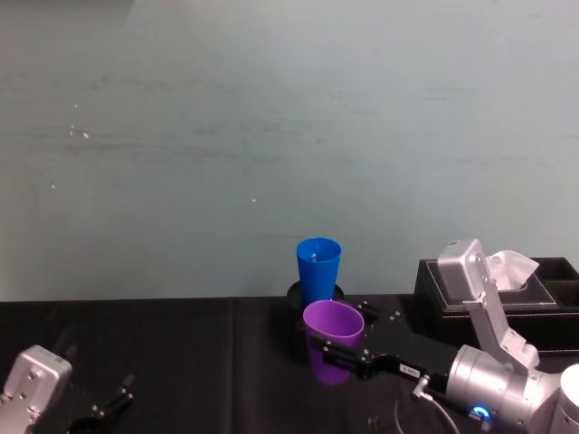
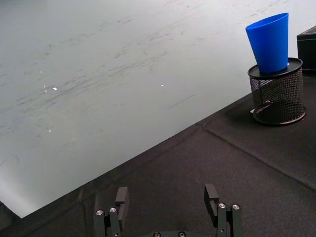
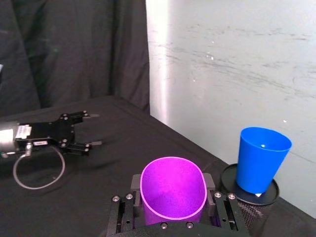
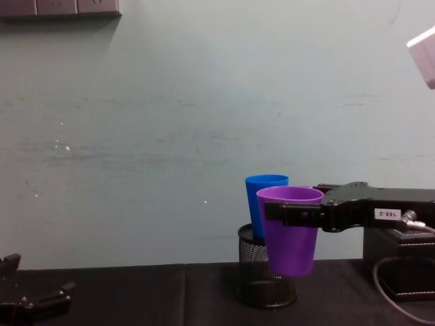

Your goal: Pick up one cup with a gripper and tap it against the other cup.

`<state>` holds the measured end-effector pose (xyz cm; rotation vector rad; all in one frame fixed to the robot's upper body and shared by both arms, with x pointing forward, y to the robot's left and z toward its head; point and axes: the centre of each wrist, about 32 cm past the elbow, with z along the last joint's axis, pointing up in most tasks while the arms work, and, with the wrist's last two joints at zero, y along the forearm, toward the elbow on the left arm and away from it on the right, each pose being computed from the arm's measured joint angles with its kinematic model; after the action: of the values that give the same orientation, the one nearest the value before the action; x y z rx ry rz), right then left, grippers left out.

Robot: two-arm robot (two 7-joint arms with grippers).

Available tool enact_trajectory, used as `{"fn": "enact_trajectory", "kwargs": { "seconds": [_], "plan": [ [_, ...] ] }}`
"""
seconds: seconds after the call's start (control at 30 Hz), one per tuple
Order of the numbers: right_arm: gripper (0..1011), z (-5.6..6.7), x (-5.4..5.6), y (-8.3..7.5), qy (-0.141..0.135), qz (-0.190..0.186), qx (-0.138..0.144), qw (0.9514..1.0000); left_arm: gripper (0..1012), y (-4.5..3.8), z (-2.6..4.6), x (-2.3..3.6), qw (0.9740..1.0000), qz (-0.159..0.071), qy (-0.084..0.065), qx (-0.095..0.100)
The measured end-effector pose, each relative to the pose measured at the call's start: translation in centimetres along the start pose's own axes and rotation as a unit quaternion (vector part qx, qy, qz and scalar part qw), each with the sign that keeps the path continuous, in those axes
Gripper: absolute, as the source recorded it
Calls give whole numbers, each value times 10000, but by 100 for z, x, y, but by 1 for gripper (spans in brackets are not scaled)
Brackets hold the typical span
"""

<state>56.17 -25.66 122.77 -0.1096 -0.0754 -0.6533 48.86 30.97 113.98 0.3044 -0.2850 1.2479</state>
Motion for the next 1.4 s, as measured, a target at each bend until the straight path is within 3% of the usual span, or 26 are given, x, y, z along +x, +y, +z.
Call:
{"fn": "enact_trajectory", "kwargs": {
  "seconds": [0.8,1.4],
  "plan": [
    [726,-119,330,400,239,-169,57,9996,1000,0,0,0,10000,0,0,0],
    [726,-176,460,564,178,-184,1,9997,1000,0,0,0,10000,0,0,0]
  ]
}}
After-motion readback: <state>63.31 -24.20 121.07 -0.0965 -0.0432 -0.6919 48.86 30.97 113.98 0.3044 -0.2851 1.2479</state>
